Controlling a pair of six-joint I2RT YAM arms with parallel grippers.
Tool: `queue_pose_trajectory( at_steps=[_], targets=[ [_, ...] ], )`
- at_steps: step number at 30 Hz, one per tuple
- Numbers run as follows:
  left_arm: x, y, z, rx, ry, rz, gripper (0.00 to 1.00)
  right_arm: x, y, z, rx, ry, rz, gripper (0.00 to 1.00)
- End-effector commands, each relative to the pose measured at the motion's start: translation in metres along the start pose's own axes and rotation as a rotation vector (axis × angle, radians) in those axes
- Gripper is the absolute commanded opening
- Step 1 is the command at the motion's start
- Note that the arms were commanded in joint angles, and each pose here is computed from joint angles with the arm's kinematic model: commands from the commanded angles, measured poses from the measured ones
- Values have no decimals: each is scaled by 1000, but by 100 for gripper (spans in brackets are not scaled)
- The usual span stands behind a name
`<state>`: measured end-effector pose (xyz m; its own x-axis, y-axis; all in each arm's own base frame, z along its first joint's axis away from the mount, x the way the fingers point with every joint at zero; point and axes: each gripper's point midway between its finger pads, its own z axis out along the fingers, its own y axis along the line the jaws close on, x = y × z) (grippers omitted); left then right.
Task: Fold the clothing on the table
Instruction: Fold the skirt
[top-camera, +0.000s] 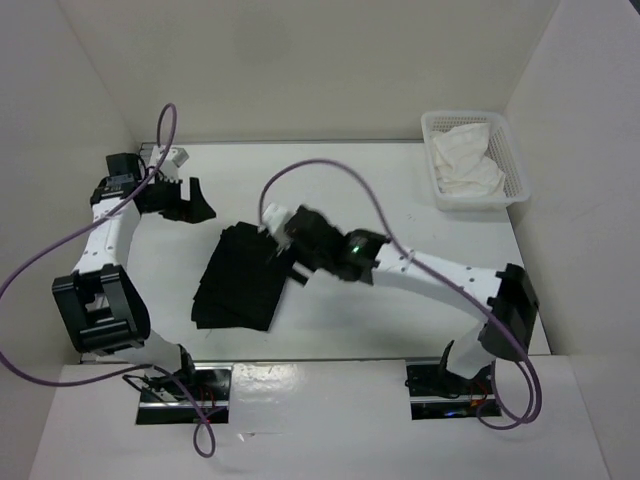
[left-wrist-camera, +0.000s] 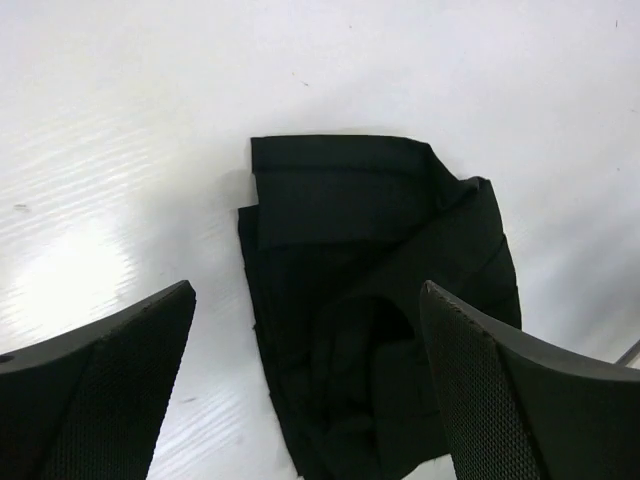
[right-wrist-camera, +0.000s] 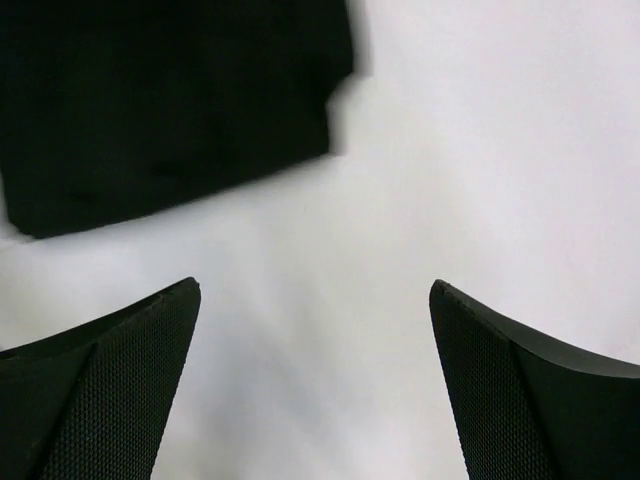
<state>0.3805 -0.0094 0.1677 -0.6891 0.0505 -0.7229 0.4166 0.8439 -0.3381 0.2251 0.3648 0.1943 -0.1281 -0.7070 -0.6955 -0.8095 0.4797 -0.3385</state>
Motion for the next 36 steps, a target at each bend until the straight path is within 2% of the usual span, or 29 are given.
queue_pose_trajectory(
  at_steps=[1, 3, 4, 7, 12, 14, 15, 17, 20, 24, 25, 28, 32, 34, 36],
  targets=[
    [-15, -16, -41, -10, -88, 31, 100, -18, -115, -43, 158, -173, 198, 99],
    [-22, -16, -60, -63, -122, 51, 100, -8, -151, -66, 206, -196, 280, 99],
    [-25, -17, -77, -120, -155, 54, 100, 15, -180, -72, 282, -156, 357, 99],
    [-28, -26, -108, -214, -224, 73, 100, 51, -224, -100, 414, -139, 505, 99],
    [-12, -48, -129, -258, -297, 31, 100, 105, -257, -143, 569, -103, 659, 99],
    [-11, -58, -140, -276, -349, 75, 100, 127, -272, -160, 627, -107, 739, 99],
    [-13, -63, -147, -299, -384, 111, 100, 128, -263, -161, 565, -137, 748, 99],
    [1, -66, -139, -274, -371, 132, 100, 141, -261, -159, 537, -149, 763, 99],
    [13, -79, -127, -178, -322, 208, 100, 152, -260, -160, 493, -173, 777, 99],
    [40, -90, -100, -49, -162, 328, 100, 162, -264, -162, 531, -157, 781, 99],
    [40, -96, -95, -21, -137, 435, 100, 166, -263, -164, 539, -156, 785, 99],
    [56, -99, -70, 18, -19, 557, 100, 166, -261, -167, 546, -167, 770, 99],
    [89, -120, -27, 202, 186, 563, 100, 168, -262, -170, 572, -168, 769, 99],
    [97, -141, -12, 284, 237, 592, 100, 170, -264, -171, 580, -166, 774, 99],
    [109, -138, -1, 262, 320, 610, 100, 175, -262, -166, 572, -148, 781, 99]
  ],
)
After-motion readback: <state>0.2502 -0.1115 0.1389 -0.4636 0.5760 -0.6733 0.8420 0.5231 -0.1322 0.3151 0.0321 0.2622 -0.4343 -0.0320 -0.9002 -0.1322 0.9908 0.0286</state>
